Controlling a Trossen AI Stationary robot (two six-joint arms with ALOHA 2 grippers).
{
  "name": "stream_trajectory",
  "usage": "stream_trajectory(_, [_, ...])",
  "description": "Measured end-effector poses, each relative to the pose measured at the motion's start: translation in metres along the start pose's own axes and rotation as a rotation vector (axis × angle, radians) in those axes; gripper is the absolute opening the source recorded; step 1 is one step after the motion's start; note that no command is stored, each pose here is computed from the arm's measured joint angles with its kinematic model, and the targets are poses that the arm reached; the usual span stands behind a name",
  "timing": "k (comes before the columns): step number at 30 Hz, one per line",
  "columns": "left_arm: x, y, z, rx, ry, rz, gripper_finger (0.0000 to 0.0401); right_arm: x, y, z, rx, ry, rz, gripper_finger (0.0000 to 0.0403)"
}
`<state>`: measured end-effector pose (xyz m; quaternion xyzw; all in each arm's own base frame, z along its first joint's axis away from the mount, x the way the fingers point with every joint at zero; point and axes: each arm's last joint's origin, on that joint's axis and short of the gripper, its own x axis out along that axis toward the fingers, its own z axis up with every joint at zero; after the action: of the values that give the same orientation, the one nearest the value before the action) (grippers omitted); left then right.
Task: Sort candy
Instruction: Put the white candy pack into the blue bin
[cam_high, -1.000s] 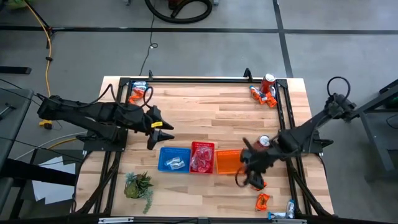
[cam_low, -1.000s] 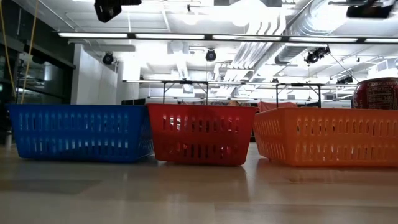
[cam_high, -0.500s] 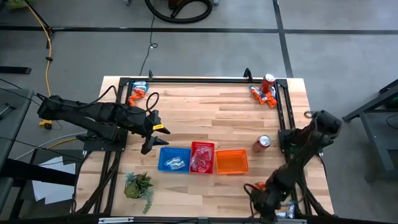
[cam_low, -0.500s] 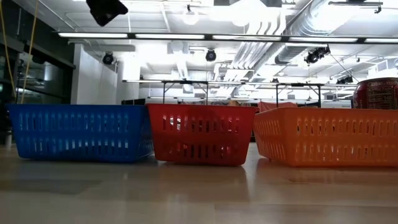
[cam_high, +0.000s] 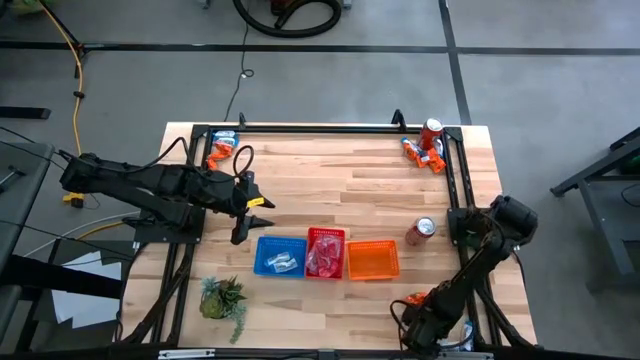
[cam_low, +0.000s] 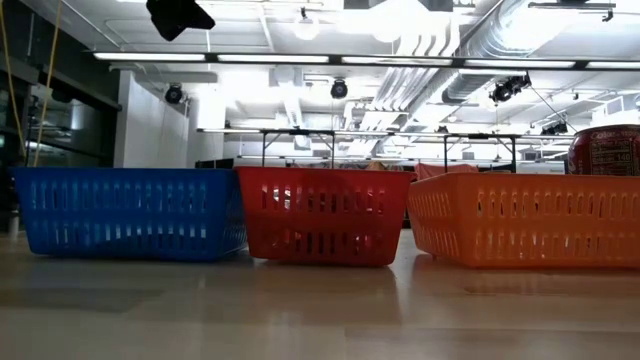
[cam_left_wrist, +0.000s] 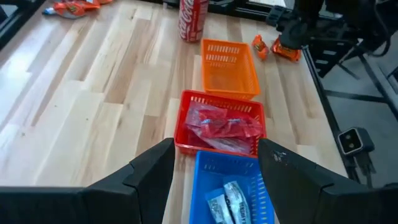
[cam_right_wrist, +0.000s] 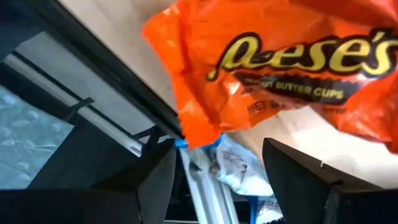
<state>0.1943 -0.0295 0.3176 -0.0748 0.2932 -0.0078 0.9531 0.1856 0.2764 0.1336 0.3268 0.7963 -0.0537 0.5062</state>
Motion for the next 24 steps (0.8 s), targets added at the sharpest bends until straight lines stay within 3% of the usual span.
stream_trajectory(8, [0.000, 0.002, 0.001, -0.079, -0.020, 0.065, 0.0218, 0.013, -0.003, -0.017, -0.037, 0.015, -0.051, 0.0216])
stream_trajectory(10, [0.000, 0.003, 0.001, -0.108, -0.032, 0.101, 0.0218, 0.015, -0.004, -0.022, -0.050, 0.012, -0.058, 0.0181])
stream_trajectory(15, [-0.001, 0.005, 0.005, -0.205, -0.108, 0.189, 0.0218, 0.014, 0.004, -0.037, -0.159, -0.044, -0.061, 0.0025])
stream_trajectory(20, [-0.004, 0.006, 0.015, -0.233, -0.224, 0.255, 0.0218, -0.026, 0.013, -0.059, -0.242, -0.137, -0.166, 0.0013])
stream_trajectory(24, [-0.016, 0.008, 0.030, -0.267, -0.330, 0.322, 0.0218, -0.076, 0.011, -0.078, -0.302, -0.338, -0.294, 0.0009])
